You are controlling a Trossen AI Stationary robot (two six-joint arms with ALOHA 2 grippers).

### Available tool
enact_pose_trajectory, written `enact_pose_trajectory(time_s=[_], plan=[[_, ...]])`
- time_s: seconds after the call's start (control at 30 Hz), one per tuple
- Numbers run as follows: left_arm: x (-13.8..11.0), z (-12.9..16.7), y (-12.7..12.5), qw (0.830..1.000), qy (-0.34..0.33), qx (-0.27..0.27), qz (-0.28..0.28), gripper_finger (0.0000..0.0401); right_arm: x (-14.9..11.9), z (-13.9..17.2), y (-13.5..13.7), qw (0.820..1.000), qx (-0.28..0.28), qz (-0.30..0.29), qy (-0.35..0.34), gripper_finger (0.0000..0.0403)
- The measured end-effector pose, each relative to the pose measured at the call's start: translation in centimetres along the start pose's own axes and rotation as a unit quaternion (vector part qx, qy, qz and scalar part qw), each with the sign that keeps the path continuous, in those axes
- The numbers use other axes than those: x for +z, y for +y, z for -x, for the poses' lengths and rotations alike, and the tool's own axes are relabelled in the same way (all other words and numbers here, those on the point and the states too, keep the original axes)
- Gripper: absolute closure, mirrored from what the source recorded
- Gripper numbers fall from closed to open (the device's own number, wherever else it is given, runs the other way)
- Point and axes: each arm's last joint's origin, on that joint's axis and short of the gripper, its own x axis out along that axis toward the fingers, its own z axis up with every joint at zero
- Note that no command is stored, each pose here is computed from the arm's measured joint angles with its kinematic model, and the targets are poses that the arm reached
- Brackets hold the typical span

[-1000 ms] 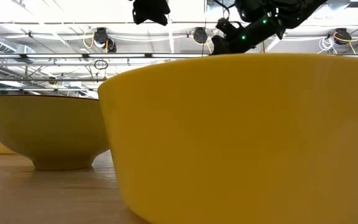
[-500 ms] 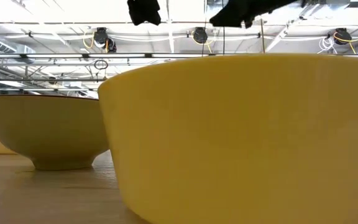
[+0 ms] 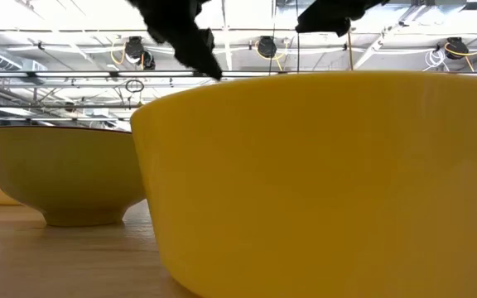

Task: Pick & Place Mini bowls
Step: Stack the white bowl on top of the white bowl on the shelf

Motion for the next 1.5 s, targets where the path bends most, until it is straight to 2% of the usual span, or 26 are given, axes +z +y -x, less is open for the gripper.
enact_pose_trajectory(time_s=[0.3,0.5,0.77,0.9,1.23,1.37,1.5], plan=[[-2.9,-2.2,0.1,0.998,0.000,0.036,-0.045,0.0144,0.0,0.1,0.7,1.000,0.015,-0.010,0.003,0.0259],[-5.0,-3.7,0.8,0.997,-0.036,0.063,-0.037,0.0140,0.0,0.1,0.7,1.000,0.015,-0.010,0.003,0.0259],[-7.2,-4.4,1.6,0.998,-0.012,0.060,-0.001,0.0139,0.0,0.1,0.7,1.000,0.015,-0.010,0.003,0.0259],[-7.5,-4.8,1.6,0.998,-0.007,0.058,0.002,0.0141,0.0,0.1,0.7,1.000,0.014,-0.010,0.003,0.0259],[-8.5,-7.6,1.8,0.997,0.024,0.068,-0.034,0.0178,-0.1,0.1,0.7,1.000,0.014,-0.009,0.003,0.0259],[-8.5,-7.5,1.9,0.996,0.030,0.070,-0.045,0.0209,-0.1,0.1,0.7,1.000,0.014,-0.009,0.003,0.0259],[-8.8,-7.5,1.8,0.995,0.043,0.068,-0.062,0.0257,-0.1,0.1,0.6,1.000,0.012,-0.009,0.003,0.0259]])
